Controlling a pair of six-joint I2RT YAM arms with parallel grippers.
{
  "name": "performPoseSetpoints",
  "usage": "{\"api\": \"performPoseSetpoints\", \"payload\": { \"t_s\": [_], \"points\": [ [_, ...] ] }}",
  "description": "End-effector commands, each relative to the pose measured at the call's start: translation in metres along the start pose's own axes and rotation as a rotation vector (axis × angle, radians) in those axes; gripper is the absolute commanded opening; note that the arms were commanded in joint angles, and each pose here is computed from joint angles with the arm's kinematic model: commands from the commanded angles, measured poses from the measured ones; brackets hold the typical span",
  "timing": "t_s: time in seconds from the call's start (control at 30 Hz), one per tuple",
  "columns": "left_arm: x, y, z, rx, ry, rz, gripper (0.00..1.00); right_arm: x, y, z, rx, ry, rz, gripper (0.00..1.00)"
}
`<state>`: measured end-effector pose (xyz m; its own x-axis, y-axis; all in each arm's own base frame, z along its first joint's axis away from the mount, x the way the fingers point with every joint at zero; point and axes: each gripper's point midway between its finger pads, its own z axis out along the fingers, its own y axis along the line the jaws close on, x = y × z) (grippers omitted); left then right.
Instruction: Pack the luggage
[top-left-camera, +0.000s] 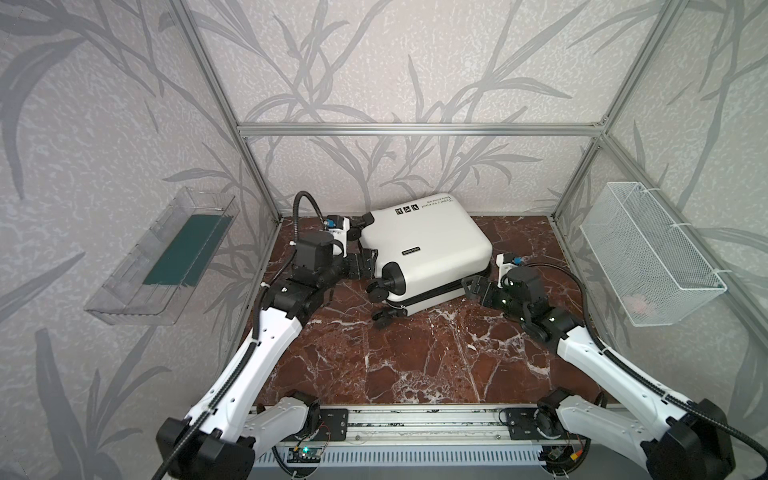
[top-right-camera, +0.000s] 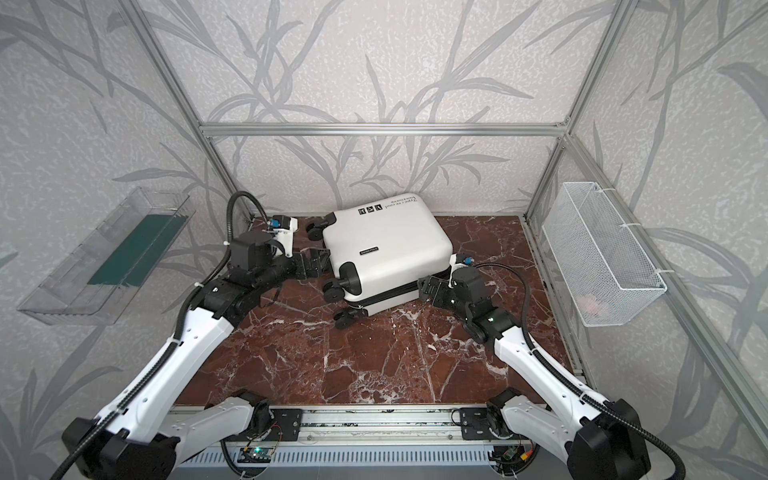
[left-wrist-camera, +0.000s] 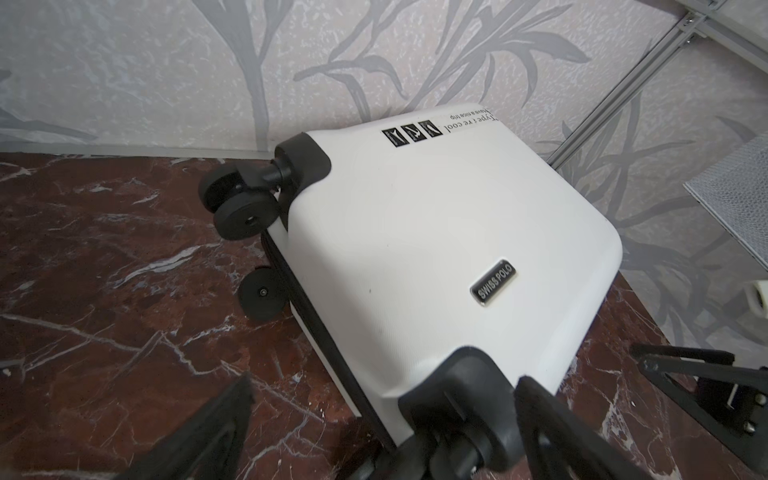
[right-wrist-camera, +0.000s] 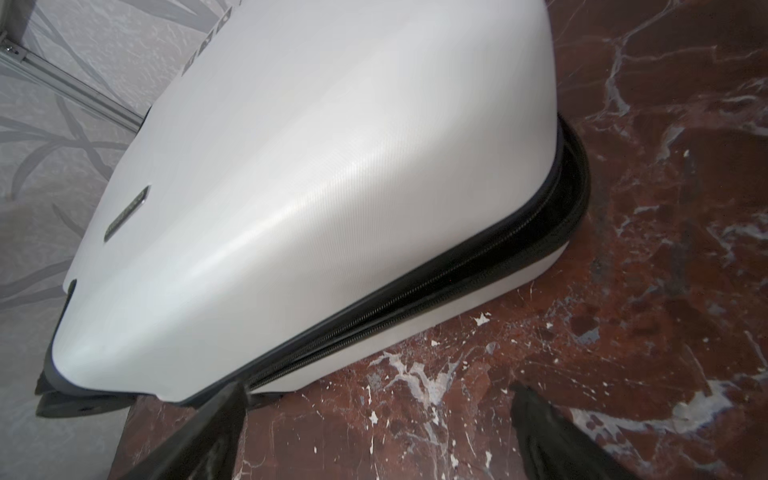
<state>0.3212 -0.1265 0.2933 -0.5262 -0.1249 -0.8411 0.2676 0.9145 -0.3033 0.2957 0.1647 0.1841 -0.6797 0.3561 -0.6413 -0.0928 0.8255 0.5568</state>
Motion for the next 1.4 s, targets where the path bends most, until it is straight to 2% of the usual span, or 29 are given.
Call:
{"api": "performPoseSetpoints", "payload": {
  "t_s": [0.0,0.13,0.37,0.53,0.73,0.8,1.0,1.37],
  "points": [
    [0.045,0.008,-0.006,0.003,0.076,-0.039,0.99,0.032,0.008,-0.003,-0.041,0.081,-0.045,0.98],
    [0.08,0.008,-0.016,0.048,0.096,-0.095,0.99,0.06,0.032,0.001,-0.082,0.114,-0.182,0.95],
    [0.115,0.012,-0.016,0.05,0.147,-0.08,0.96,0.102,0.077,0.019,-0.198,0.17,-0.355,0.78],
    [0.113,0.014,-0.007,0.035,0.138,-0.022,0.94,0.114,0.087,0.027,-0.228,0.175,-0.381,0.78],
    [0.112,0.015,0.006,0.012,0.18,0.022,0.94,0.128,0.103,0.037,-0.267,0.147,-0.433,0.77],
    [0.111,0.013,0.008,0.014,0.185,0.032,0.94,0.132,0.109,0.041,-0.277,0.126,-0.458,0.75],
    [0.11,0.012,0.008,0.012,0.196,0.044,0.94,0.145,0.133,0.058,-0.324,0.077,-0.519,0.57],
    [0.106,0.012,0.004,0.008,0.184,0.048,0.95,0.142,0.14,0.079,-0.28,-0.084,-0.506,0.49]
  ]
}}
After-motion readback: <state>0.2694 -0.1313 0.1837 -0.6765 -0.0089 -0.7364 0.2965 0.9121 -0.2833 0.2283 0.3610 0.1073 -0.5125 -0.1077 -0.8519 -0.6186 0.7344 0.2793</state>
